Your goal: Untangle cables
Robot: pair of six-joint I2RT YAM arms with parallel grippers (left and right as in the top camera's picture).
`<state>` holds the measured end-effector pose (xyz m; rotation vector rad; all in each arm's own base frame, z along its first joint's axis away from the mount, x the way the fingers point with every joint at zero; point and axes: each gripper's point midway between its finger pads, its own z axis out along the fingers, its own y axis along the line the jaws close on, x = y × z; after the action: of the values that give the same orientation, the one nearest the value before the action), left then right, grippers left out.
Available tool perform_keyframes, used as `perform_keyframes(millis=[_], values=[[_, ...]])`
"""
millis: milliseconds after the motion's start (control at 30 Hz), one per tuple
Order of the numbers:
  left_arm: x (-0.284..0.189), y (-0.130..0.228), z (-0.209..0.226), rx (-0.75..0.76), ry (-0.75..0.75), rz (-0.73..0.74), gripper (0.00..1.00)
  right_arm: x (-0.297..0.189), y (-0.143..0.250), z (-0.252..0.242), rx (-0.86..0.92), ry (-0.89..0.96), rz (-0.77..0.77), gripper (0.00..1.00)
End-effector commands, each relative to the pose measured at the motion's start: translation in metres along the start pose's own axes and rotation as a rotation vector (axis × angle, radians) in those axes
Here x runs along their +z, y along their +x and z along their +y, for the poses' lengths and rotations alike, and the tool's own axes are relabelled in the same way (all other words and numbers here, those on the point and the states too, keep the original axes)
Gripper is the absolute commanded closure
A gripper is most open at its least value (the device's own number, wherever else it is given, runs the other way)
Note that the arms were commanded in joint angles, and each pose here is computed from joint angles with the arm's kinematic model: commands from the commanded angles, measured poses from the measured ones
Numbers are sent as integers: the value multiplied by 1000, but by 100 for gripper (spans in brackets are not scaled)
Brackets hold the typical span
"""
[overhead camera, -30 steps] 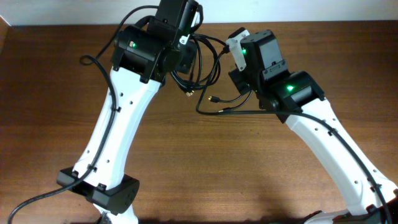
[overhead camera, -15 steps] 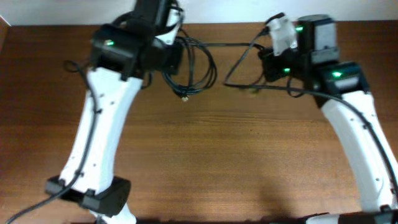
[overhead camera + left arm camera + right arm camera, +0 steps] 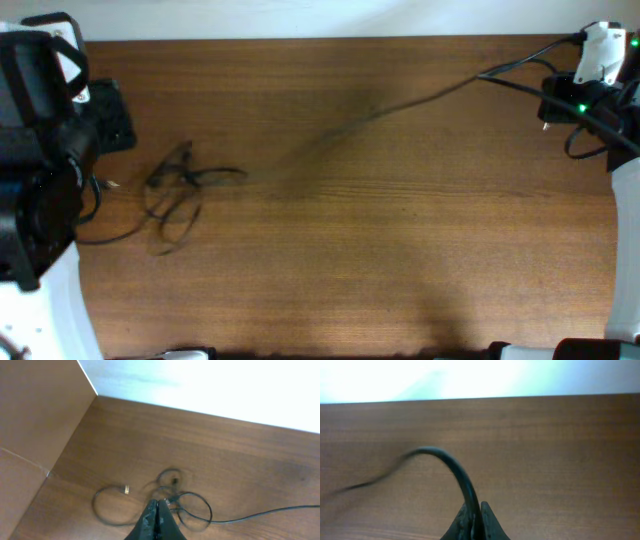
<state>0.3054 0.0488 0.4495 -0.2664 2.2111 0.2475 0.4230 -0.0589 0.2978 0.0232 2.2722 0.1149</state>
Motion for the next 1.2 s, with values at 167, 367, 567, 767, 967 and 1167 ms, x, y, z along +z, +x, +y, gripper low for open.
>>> perform_keyframes(millis=[167, 367, 567, 767, 967, 1167], values=[[13, 5, 11, -5, -88, 42, 87, -26, 2, -77, 164, 121, -34, 96], [15, 1, 3, -10, -43, 31, 84, -61, -8, -104, 234, 118, -89, 96], [37, 10, -43, 12, 180, 114, 80, -51, -17, -64, 159, 34, -71, 96], [89, 67, -135, 168, 440, 376, 62, -36, -24, -21, 71, 2, -55, 96], [138, 139, -202, 350, 495, 526, 46, -30, -24, 2, 15, -18, -40, 79], [180, 200, -204, 400, 443, 613, 45, -30, -24, 3, 8, -21, -39, 80]])
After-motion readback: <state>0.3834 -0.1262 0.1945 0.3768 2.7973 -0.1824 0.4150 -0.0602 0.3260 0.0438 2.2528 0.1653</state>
